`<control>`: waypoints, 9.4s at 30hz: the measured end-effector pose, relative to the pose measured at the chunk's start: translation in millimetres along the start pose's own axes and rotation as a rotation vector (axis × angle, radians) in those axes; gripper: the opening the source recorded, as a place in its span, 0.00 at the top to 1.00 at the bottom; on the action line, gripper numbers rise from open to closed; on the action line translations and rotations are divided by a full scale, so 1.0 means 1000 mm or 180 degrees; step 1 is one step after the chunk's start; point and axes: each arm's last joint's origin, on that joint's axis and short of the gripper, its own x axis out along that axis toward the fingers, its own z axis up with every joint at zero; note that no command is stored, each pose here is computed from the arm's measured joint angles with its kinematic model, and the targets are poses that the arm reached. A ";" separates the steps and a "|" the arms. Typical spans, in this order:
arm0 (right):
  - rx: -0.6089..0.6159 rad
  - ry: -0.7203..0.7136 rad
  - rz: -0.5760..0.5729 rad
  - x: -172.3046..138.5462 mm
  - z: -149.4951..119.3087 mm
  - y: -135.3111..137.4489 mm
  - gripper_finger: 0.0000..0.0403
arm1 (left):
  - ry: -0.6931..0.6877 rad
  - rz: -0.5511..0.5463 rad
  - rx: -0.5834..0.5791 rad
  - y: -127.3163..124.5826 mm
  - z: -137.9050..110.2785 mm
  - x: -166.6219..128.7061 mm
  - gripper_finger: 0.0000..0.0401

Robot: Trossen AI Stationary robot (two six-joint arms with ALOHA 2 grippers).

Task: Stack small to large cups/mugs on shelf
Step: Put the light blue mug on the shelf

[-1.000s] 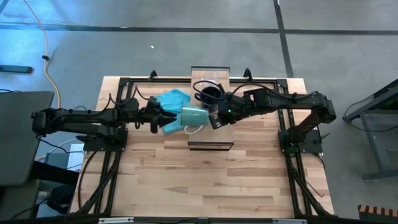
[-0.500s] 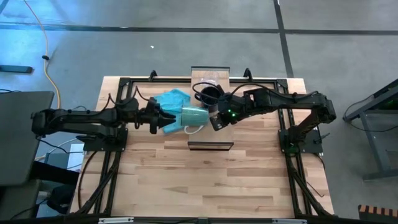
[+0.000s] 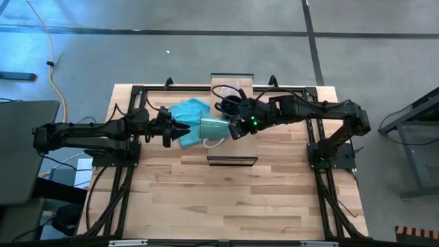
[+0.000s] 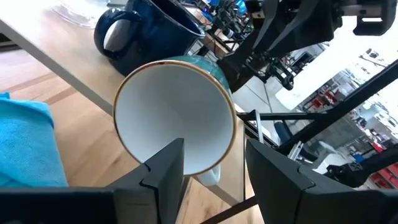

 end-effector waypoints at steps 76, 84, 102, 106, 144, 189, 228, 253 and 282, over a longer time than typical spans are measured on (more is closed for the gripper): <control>-0.0295 -0.0604 -0.0015 -0.101 -0.009 -0.035 0.75 | 0.0740 -0.0395 0.0835 -0.060 0.046 0.072 0.98; -0.0348 -0.0550 -0.0166 -0.100 -0.011 -0.039 0.75 | 0.0925 -0.0208 0.1029 -0.080 0.057 0.066 0.98; -0.0500 -0.0439 -0.0645 -0.101 -0.017 -0.051 0.75 | 0.1400 -0.0040 0.1555 -0.118 0.088 0.092 0.98; -0.0518 -0.0428 -0.0750 -0.103 -0.019 -0.055 0.75 | 0.1624 0.0042 0.1723 -0.131 0.095 0.107 0.98; -0.0580 -0.0923 -0.1167 -0.140 -0.054 -0.083 0.75 | 0.2770 0.0706 0.2013 -0.162 0.107 0.173 0.98; -0.0181 -0.0928 -0.0863 -0.113 -0.077 -0.116 0.75 | 0.2926 0.0651 0.2082 -0.155 0.095 0.191 0.97; -0.0172 -0.0897 -0.0839 -0.112 -0.077 -0.115 0.75 | 0.2835 0.0520 0.2082 -0.156 0.096 0.195 0.85; -0.0169 -0.0853 -0.0821 -0.112 -0.077 -0.115 0.75 | 0.2733 0.0516 0.2021 -0.158 0.097 0.197 0.85; -0.0181 -0.0848 -0.0822 -0.112 -0.077 -0.115 0.75 | 0.2634 0.0342 0.1895 -0.161 0.099 0.200 0.85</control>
